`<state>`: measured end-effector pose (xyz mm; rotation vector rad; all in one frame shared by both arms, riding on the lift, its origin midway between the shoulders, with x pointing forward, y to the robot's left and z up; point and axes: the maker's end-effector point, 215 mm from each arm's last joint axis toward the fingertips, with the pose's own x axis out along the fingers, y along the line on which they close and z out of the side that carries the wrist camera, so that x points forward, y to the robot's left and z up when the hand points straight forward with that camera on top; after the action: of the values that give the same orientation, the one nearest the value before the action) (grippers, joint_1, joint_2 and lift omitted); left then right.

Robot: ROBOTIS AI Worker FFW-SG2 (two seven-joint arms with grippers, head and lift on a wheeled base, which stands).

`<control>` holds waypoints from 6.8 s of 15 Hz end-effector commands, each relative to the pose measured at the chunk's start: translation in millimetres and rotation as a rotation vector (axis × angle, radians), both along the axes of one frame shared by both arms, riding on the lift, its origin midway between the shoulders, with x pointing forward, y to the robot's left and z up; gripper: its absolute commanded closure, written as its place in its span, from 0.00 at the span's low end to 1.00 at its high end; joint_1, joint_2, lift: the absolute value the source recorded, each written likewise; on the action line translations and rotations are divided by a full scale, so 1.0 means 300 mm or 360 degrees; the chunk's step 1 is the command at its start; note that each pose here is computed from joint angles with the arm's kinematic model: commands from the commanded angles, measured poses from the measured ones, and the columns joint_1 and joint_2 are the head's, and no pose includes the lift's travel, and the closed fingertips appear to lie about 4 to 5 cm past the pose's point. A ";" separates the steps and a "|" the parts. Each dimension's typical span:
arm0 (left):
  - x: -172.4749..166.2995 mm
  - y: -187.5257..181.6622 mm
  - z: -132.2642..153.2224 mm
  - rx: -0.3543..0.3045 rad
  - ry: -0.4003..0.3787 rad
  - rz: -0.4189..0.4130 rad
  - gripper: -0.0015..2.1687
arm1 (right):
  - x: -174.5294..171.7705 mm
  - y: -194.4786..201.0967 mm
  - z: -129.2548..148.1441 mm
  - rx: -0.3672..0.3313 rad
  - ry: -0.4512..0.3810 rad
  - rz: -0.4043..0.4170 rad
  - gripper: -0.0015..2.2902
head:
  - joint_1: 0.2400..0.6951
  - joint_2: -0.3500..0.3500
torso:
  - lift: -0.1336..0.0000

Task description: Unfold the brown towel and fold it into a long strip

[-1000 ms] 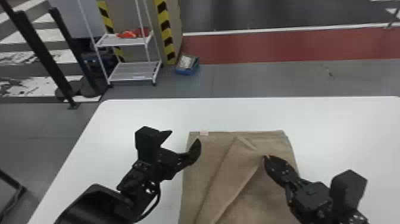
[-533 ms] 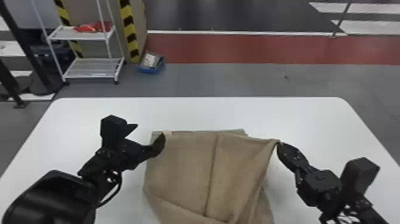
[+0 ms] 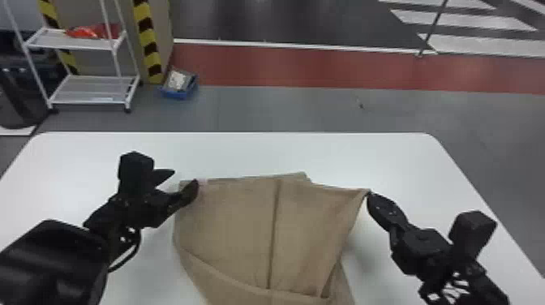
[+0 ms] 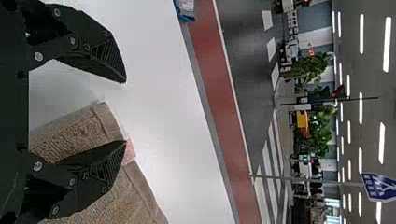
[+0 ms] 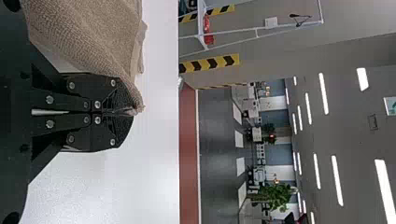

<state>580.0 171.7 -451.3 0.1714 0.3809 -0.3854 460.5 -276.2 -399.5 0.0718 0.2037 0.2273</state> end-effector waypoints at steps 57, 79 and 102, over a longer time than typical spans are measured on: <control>0.229 0.577 0.744 -0.0280 -0.0118 0.0663 0.61 | 0.599 -0.279 0.622 -0.0095 -0.0462 -0.0303 0.62 | 0.82 0.45 | 0.07; -0.460 0.391 -0.048 0.0129 0.0470 0.0607 0.61 | -0.091 -0.493 0.136 -0.0258 -0.0363 -0.0251 0.62 | 1.00 0.25 | 0.07; -0.511 0.514 0.077 -0.0281 0.0111 0.0331 0.07 | -0.015 -0.468 0.067 -0.0335 -0.0261 -0.0220 0.62 | 1.00 0.32 | 0.07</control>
<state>425.5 323.2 -420.9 -0.0454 0.4293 -0.2185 457.2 -417.3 -378.8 -0.1430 0.0551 0.0719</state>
